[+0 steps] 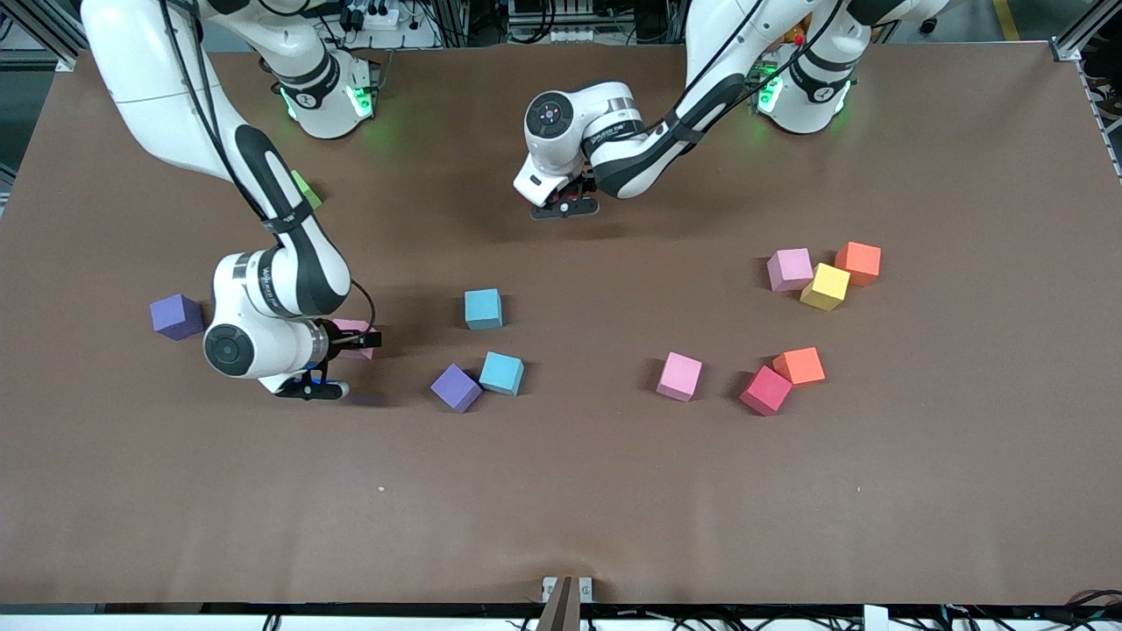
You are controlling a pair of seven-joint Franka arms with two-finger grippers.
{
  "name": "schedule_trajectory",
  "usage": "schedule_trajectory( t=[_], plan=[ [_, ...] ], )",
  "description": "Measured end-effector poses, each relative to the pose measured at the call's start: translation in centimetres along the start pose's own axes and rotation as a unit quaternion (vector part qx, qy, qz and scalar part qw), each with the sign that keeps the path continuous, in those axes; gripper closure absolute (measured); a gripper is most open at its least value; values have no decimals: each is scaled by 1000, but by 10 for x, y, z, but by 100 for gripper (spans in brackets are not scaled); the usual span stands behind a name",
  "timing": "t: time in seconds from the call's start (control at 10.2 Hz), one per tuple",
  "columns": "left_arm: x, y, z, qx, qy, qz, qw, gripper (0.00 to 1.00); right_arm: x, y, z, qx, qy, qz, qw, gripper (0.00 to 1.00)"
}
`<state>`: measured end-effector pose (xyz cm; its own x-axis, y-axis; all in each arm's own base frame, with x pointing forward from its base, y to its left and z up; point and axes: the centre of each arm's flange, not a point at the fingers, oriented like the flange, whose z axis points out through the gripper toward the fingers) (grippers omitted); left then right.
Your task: Form number 2 with 11 blocks
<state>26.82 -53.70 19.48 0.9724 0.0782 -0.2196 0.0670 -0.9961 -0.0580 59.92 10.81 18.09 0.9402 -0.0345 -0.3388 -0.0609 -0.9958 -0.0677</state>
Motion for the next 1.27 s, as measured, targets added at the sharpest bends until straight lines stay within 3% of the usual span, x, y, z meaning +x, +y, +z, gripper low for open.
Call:
schedule_trajectory(
  t=[0.1, 0.2, 0.49, 0.68, 0.78, 1.07, 1.27],
  plan=[
    [1, 1, -1, -2, 1, 0, 1000, 20, 0, 0, 0, 0, 0, 0, 1000, 0],
    [3, 3, -6, -4, 3, -4, 1000, 2, 0, 0, 0, 0, 0, 0, 1000, 0],
    [19, 2, -55, 6, 28, -19, 999, 0, 0, 0, 0, 0, 0, 0, 1000, 2],
    [47, -20, -104, 3, 55, -59, 997, 0, 0, 1, 0, 0, -1, 1, 1000, 30],
    [71, -37, -120, -4, 62, -84, 995, 0, 0, 1, -1, 1, -2, 1, 1000, 37],
    [147, -87, -142, -19, 64, -83, 994, 0, -9, -14, -17, -1, -23, -23, 999, 37],
    [188, -113, -144, -25, 59, -45, 997, 0, -32, -54, -59, -6, -21, -98, 995, 37]
  ],
)
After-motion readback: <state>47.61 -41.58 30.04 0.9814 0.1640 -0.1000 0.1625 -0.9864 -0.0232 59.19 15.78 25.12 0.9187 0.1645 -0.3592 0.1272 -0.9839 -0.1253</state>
